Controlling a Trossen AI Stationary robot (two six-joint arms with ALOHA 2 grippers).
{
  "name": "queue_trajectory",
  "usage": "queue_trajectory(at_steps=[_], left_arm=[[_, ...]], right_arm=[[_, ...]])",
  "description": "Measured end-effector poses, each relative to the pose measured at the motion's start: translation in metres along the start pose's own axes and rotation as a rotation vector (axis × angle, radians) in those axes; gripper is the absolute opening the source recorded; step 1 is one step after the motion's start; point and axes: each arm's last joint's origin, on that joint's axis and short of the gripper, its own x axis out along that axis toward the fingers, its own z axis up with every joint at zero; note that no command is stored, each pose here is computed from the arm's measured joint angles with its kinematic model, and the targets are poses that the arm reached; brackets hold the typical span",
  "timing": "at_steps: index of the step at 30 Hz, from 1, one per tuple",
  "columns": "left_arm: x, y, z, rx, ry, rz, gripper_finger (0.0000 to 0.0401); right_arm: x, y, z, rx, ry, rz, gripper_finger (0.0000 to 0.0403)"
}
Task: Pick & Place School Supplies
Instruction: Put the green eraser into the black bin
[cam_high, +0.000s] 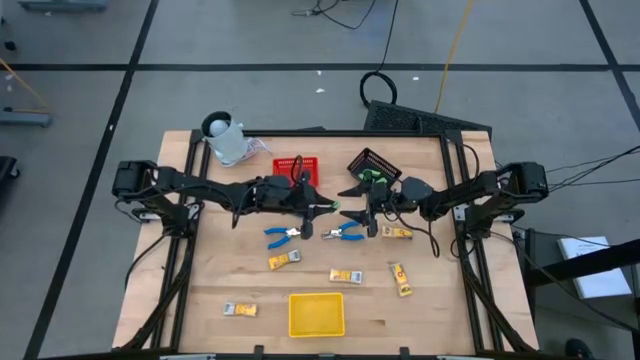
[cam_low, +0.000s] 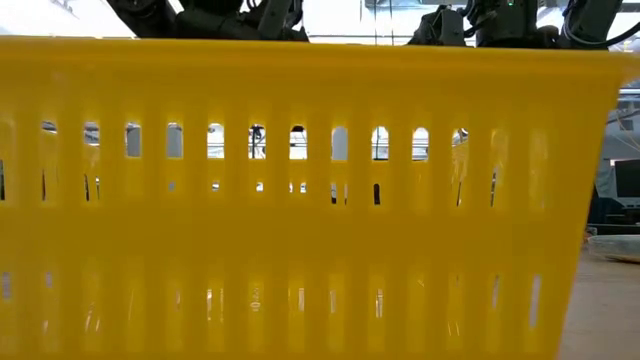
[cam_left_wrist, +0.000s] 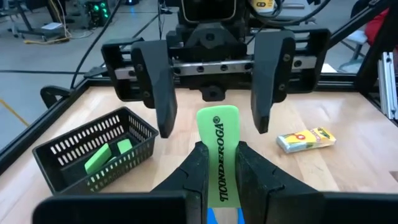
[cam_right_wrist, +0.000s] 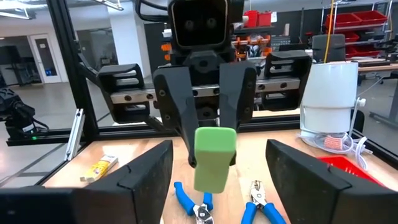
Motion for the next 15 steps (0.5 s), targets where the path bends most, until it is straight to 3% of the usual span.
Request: queue_trajectory(at_steps=[15], left_arm=[[0.0, -0.0003, 0.001, -0.001, -0.01, -0.012, 0.005]], right_arm=[[0.0, -0.0001, 0.0005, -0.009, -0.005, -0.003, 0.019]])
